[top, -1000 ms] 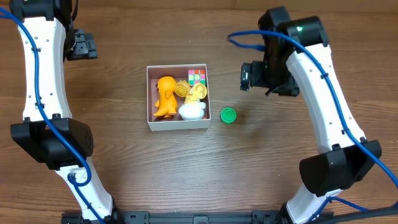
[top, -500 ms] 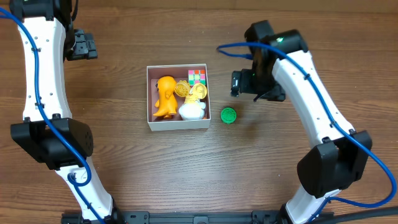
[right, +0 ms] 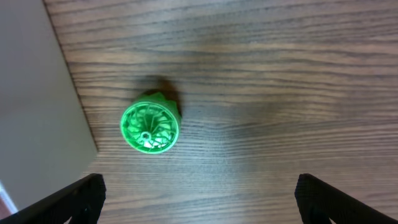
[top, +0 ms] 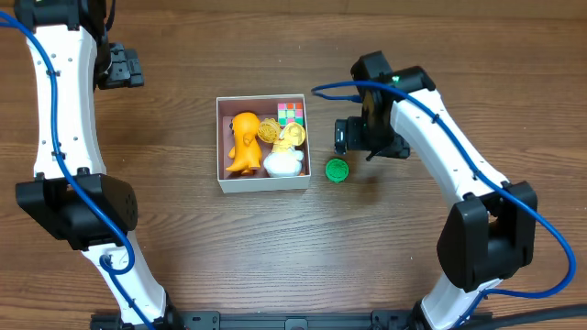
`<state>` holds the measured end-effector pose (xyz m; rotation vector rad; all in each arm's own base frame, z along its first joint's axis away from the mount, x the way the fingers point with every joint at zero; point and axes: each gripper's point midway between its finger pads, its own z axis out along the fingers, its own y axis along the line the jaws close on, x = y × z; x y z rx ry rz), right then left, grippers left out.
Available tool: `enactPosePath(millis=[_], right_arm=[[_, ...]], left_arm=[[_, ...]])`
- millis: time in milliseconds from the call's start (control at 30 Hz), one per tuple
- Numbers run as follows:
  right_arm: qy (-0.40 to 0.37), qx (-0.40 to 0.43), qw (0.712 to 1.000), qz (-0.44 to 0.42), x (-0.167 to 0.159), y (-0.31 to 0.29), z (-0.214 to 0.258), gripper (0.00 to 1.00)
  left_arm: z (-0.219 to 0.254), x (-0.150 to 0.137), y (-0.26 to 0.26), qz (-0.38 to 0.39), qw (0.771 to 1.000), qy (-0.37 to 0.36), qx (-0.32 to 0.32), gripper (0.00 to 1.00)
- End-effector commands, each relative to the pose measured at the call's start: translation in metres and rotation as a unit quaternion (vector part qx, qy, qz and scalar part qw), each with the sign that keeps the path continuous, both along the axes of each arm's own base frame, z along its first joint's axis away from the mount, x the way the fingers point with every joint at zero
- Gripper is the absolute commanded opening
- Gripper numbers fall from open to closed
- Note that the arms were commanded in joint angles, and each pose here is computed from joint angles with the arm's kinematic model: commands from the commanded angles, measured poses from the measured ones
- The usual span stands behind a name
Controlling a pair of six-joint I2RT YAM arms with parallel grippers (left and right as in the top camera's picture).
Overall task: Pack container
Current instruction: 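Move the right gripper left toward the green coin, then lower the right gripper onto the green coin and close on it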
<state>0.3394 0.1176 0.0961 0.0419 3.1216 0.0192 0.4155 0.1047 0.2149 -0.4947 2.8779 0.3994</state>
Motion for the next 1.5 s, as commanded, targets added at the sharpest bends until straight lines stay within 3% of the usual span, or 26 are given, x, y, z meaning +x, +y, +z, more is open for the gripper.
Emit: enactPosePath(millis=[0, 233, 633, 967, 1233, 1300, 1400, 1467], right_arm=[[0.001, -0.002, 1.000, 0.012, -0.006, 0.005, -0.008, 1.00], [0.006, 0.037, 0.999, 0.011, -0.011, 0.024, -0.020, 1.00], [0.004, 0.036, 0.993, -0.113, -0.008, 0.024, -0.021, 1.00], [0.014, 0.034, 0.968, -0.247, -0.011, 0.022, -0.027, 1.00], [0.022, 0.156, 0.958, -0.240, 0.004, 0.066, -0.023, 1.00], [0.015, 0.152, 0.958, -0.242, 0.007, 0.064, -0.023, 1.00], [0.026, 0.076, 0.928, -0.364, -0.006, 0.037, -0.030, 1.00], [0.022, 0.048, 0.917, -0.395, -0.010, 0.026, -0.032, 1.00]], left_arm=[[-0.001, 0.004, -0.001, -0.010, 1.000, 0.000, -0.002, 1.00], [-0.001, 0.004, -0.001, -0.010, 1.000, 0.000, -0.002, 1.00], [-0.001, 0.004, -0.001, -0.010, 1.000, 0.000, -0.002, 1.00], [-0.001, 0.004, -0.001, -0.010, 1.000, 0.000, -0.002, 1.00], [-0.001, 0.004, -0.001, -0.010, 1.000, 0.000, -0.002, 1.00], [-0.001, 0.004, -0.001, -0.010, 1.000, 0.000, -0.002, 1.00], [-0.001, 0.004, -0.001, -0.010, 1.000, 0.000, -0.002, 1.00], [-0.001, 0.004, -0.001, -0.010, 1.000, 0.000, -0.002, 1.00]])
